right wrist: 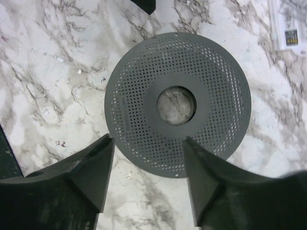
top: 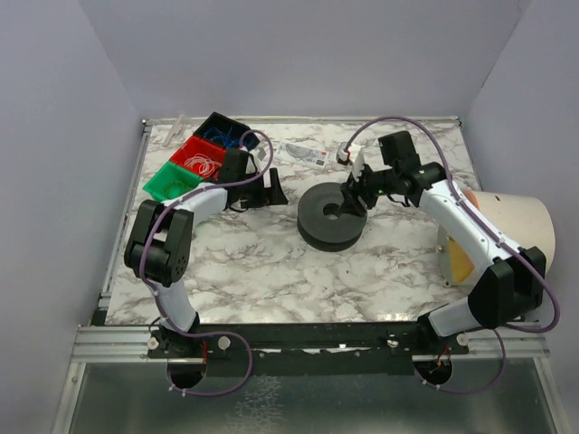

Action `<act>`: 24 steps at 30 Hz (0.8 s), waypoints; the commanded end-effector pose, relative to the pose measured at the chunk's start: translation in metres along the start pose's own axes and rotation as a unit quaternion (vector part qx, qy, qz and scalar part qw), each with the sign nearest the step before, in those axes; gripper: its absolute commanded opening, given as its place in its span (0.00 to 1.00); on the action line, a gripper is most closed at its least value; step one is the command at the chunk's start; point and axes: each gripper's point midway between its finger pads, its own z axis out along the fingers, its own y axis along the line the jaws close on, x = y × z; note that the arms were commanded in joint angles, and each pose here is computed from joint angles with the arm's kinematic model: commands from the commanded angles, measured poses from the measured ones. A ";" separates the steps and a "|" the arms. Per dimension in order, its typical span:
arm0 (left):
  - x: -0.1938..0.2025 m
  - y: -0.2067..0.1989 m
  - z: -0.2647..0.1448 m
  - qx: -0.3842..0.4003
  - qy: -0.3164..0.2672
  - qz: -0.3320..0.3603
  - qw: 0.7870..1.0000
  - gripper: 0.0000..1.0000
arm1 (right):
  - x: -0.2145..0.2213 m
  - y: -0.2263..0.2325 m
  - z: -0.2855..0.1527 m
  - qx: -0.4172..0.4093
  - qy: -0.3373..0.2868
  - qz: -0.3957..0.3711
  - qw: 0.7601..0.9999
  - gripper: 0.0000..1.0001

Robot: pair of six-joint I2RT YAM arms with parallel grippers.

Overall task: Wrap the cables
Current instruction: Place the cable reel at the center of the board, then reset both arms

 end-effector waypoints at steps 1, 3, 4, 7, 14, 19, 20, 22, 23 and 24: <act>-0.043 -0.017 -0.030 -0.010 -0.054 0.066 0.996 0.99 | -0.007 0.001 -0.028 0.022 -0.026 -0.001 0.999 0.86; -0.056 -0.024 -0.043 -0.013 -0.072 0.097 0.993 0.99 | -0.006 0.002 -0.039 0.039 -0.028 0.003 0.999 1.00; -0.063 -0.028 -0.051 -0.016 -0.082 0.116 0.990 0.99 | -0.007 0.003 -0.045 0.051 -0.029 0.005 0.998 1.00; -0.078 -0.041 -0.081 -0.021 -0.099 0.194 0.976 0.99 | -0.003 -0.001 -0.063 0.101 -0.028 0.015 0.994 1.00; -0.083 -0.058 -0.175 -0.045 -0.134 0.353 0.925 0.99 | 0.001 -0.010 -0.124 0.255 -0.049 0.017 0.966 1.00; -0.070 -0.056 -0.230 -0.101 -0.175 0.339 0.919 0.99 | -0.019 0.012 -0.186 0.338 -0.175 0.023 0.924 1.00; -0.068 -0.057 -0.241 -0.109 -0.186 0.340 0.915 0.99 | -0.022 0.018 -0.200 0.353 -0.195 0.025 0.915 1.00; -0.056 -0.058 -0.257 -0.114 -0.201 0.358 0.905 0.99 | -0.019 0.025 -0.223 0.382 -0.212 0.027 0.899 1.00; -0.047 -0.057 -0.262 -0.110 -0.198 0.371 0.900 0.99 | -0.015 0.030 -0.230 0.390 -0.213 0.018 0.896 1.00; -0.037 -0.057 -0.266 -0.105 -0.191 0.384 0.897 0.99 | -0.009 0.036 -0.234 0.393 -0.210 0.004 0.895 1.00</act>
